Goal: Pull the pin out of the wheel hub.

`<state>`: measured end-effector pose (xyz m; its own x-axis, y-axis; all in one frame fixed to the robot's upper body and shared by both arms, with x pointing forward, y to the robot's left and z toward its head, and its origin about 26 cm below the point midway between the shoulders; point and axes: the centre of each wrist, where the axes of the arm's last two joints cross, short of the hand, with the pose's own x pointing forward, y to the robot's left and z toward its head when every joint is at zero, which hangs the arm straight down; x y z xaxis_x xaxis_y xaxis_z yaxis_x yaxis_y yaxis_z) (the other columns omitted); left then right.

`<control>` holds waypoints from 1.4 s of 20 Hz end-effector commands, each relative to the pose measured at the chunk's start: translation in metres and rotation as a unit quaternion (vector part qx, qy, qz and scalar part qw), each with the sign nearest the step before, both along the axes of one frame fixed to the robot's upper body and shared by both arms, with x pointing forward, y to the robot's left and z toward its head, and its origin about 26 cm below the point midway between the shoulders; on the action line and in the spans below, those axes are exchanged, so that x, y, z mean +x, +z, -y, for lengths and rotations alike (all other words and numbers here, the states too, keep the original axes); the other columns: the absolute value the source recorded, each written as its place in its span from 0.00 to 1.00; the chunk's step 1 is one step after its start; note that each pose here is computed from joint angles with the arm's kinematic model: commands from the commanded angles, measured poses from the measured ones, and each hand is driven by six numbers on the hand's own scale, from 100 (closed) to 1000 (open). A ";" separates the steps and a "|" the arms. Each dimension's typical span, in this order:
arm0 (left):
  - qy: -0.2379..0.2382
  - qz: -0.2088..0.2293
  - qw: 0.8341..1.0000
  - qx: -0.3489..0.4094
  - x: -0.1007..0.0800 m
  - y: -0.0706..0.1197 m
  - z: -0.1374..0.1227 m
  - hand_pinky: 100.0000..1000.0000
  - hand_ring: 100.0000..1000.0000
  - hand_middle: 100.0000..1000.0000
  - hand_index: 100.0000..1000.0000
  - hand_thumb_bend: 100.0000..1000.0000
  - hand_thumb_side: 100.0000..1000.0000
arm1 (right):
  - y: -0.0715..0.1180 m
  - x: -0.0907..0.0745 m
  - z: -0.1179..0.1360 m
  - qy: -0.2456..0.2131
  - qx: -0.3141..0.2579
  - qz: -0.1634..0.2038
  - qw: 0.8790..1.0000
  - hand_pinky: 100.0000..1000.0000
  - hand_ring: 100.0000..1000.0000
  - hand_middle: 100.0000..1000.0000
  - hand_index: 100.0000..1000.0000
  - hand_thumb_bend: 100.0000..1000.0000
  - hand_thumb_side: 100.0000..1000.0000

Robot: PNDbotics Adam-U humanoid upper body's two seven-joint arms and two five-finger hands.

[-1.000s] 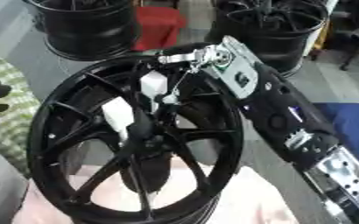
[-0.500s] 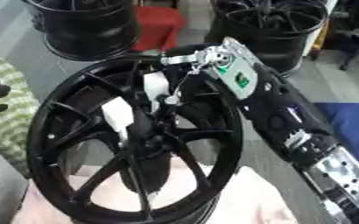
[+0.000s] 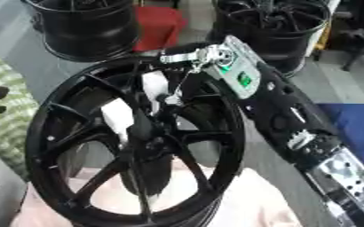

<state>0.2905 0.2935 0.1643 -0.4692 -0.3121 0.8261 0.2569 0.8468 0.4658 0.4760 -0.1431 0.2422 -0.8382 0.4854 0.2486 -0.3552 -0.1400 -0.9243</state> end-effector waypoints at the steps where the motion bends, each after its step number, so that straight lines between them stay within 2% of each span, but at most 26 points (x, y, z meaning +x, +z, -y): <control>1: -0.005 0.013 1.000 0.006 -0.001 0.008 0.001 0.89 0.94 0.81 0.90 0.33 0.50 | 0.024 -0.002 0.000 0.037 -0.005 0.030 0.999 0.45 0.43 0.24 0.47 0.00 0.10; 7: -0.005 0.011 1.000 0.006 -0.001 0.007 0.000 0.89 0.94 0.81 0.90 0.33 0.50 | 0.036 -0.003 0.002 0.030 0.026 0.040 0.998 0.43 0.42 0.21 0.44 0.00 0.11; 16: -0.001 0.004 1.000 0.008 -0.002 0.005 -0.002 0.89 0.95 0.81 0.90 0.33 0.50 | 0.081 -0.007 0.027 -0.003 0.100 0.068 0.993 0.42 0.41 0.20 0.44 0.00 0.13; 21: 0.000 0.001 1.000 0.009 -0.003 0.004 -0.003 0.89 0.95 0.81 0.90 0.33 0.50 | 0.095 -0.009 0.041 -0.021 0.132 0.078 0.988 0.41 0.41 0.20 0.44 0.00 0.14; 27: 0.010 -0.004 1.000 0.010 -0.004 0.001 -0.007 0.89 0.95 0.81 0.90 0.33 0.50 | 0.107 -0.019 0.076 -0.042 0.158 0.096 0.982 0.42 0.42 0.21 0.44 0.00 0.15; 28: 0.012 -0.005 1.000 0.011 -0.004 0.001 -0.007 0.89 0.95 0.81 0.90 0.33 0.50 | 0.108 -0.022 0.086 -0.049 0.163 0.100 0.980 0.42 0.43 0.21 0.45 0.00 0.12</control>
<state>0.2875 0.2961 0.1581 -0.4409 -0.3166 0.8399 0.2609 0.8501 0.4574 0.4627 -0.2135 0.3256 -0.8324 0.4771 0.2819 -0.2221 0.1787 -0.9585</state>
